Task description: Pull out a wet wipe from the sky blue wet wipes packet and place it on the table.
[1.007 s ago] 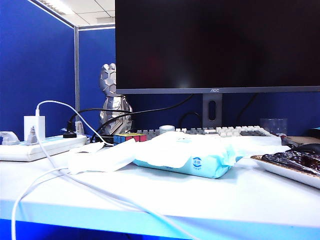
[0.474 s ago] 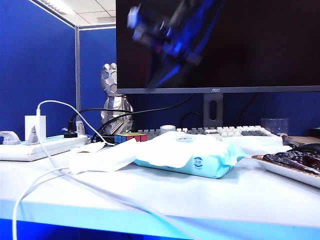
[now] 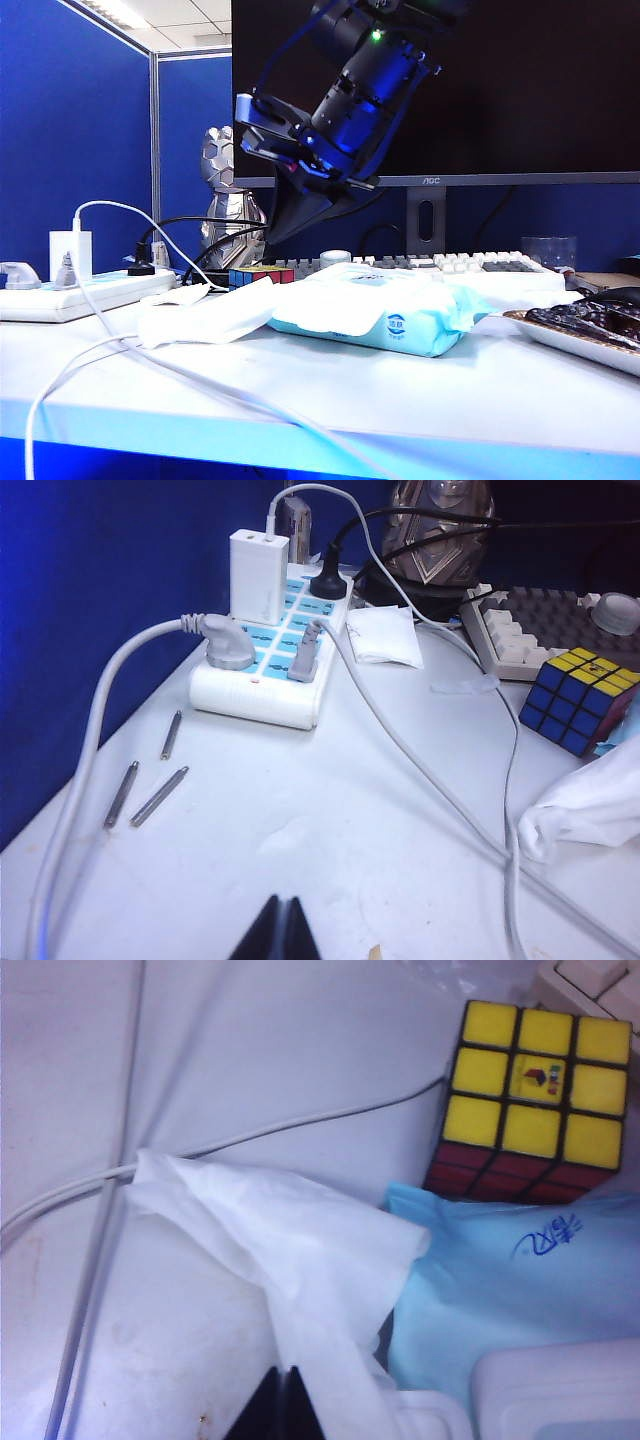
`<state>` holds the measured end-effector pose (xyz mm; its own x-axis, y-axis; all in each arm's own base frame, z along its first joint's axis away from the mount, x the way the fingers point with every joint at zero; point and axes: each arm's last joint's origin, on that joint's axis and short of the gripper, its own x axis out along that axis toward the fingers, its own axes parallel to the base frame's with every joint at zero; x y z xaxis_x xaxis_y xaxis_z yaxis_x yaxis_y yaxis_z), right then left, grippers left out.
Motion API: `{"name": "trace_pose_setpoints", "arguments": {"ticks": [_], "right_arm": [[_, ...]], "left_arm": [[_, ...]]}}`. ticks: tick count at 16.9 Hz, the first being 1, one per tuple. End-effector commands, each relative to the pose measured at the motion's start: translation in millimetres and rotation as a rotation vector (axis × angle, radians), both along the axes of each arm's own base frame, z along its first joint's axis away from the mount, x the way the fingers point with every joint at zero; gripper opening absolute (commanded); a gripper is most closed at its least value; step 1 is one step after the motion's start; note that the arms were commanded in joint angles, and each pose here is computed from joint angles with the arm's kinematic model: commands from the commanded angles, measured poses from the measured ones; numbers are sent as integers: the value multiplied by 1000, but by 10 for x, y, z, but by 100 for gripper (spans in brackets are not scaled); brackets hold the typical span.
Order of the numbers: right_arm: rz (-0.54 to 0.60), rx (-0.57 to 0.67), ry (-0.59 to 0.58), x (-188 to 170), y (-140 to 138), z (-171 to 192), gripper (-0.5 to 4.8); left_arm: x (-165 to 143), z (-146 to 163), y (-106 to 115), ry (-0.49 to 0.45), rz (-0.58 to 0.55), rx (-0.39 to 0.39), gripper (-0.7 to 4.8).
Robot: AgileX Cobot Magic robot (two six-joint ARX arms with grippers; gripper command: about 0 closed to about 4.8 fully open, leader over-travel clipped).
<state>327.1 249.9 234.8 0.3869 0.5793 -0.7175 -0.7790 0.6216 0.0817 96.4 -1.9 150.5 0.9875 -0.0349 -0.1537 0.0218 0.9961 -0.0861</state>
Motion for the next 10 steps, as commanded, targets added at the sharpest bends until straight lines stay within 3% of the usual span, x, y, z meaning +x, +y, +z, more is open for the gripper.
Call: {"name": "trace_pose_setpoints", "arguments": {"ticks": [1,7,10], "right_arm": [[-11,17,-34,35,26,9,-1],[-28,-45,18,126,84,-338,-1],[31,-1,61,96,114,-347,-1]], "left_arm": [[-2,-10,2,5,2,-2,-1],[-2,-10,2,5,2,-2,-1],[-2,-10,2,5,2,-2,-1]]}}
